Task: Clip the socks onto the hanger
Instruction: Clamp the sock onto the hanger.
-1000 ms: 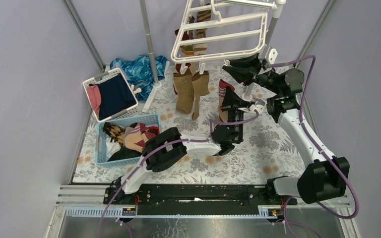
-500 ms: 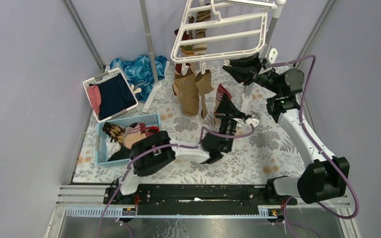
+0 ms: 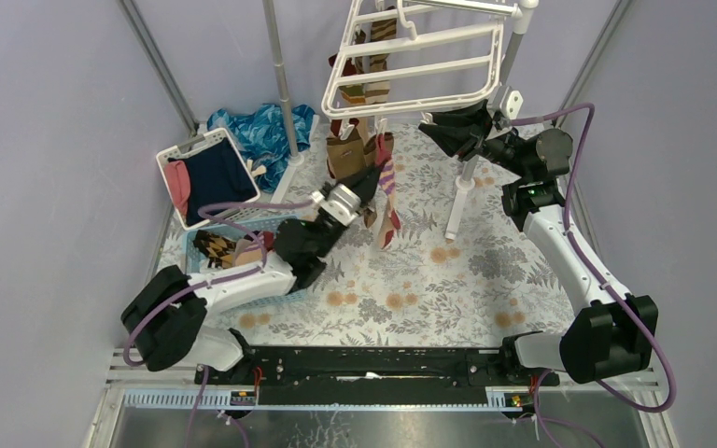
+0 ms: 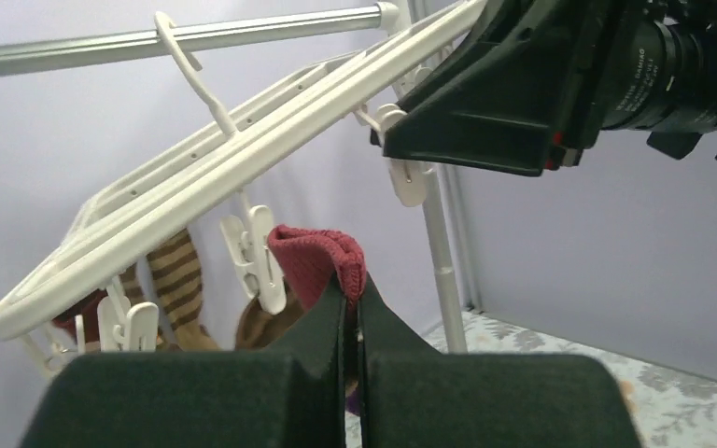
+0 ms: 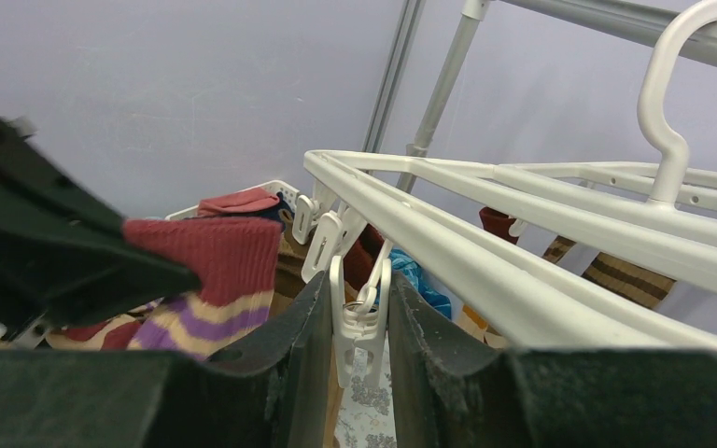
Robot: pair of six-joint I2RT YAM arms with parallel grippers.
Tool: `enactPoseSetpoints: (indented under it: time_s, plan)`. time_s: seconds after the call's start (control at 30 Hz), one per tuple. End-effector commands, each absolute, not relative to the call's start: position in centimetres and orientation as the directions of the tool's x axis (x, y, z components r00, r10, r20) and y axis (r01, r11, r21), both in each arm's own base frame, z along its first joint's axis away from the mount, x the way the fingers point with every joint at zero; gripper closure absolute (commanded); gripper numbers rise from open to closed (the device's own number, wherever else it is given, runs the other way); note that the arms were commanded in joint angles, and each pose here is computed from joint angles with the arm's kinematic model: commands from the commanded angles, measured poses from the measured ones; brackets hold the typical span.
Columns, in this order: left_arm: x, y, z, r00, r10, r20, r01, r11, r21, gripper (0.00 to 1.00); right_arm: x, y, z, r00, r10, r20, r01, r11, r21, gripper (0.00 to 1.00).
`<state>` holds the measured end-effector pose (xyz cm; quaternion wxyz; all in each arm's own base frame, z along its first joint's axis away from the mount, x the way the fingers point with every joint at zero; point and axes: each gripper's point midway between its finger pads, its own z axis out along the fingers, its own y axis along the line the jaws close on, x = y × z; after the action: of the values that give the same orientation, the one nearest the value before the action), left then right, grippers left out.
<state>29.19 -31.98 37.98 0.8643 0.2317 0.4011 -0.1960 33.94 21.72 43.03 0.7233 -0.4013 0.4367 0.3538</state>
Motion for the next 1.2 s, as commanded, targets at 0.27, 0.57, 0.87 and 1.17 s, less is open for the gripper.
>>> enactPoseSetpoints:
  time_s: [0.27,0.57,0.87,1.17]
  plan:
    - [26.2,-35.6,35.0,0.230,-0.432,-0.872,0.946,0.309,0.097,1.00,32.3,21.9,44.8,0.408,0.180,-0.895,-0.859,0.407,-0.310,0.92]
    - [29.8,-35.5,35.9,0.111,-0.507,-0.855,0.980,0.200,0.009,1.00,31.3,22.2,44.9,0.381,0.190,-0.905,-0.884,0.362,-0.297,0.92]
    - [31.1,-36.2,36.9,0.027,-0.542,-0.840,0.993,0.112,-0.041,1.00,30.9,22.5,44.5,0.355,0.188,-0.916,-0.904,0.319,-0.285,0.92]
    - [31.6,-36.2,38.6,-0.002,-0.586,-0.810,0.998,0.054,-0.042,1.00,30.7,22.6,44.6,0.332,0.194,-0.923,-0.915,0.305,-0.265,0.92]
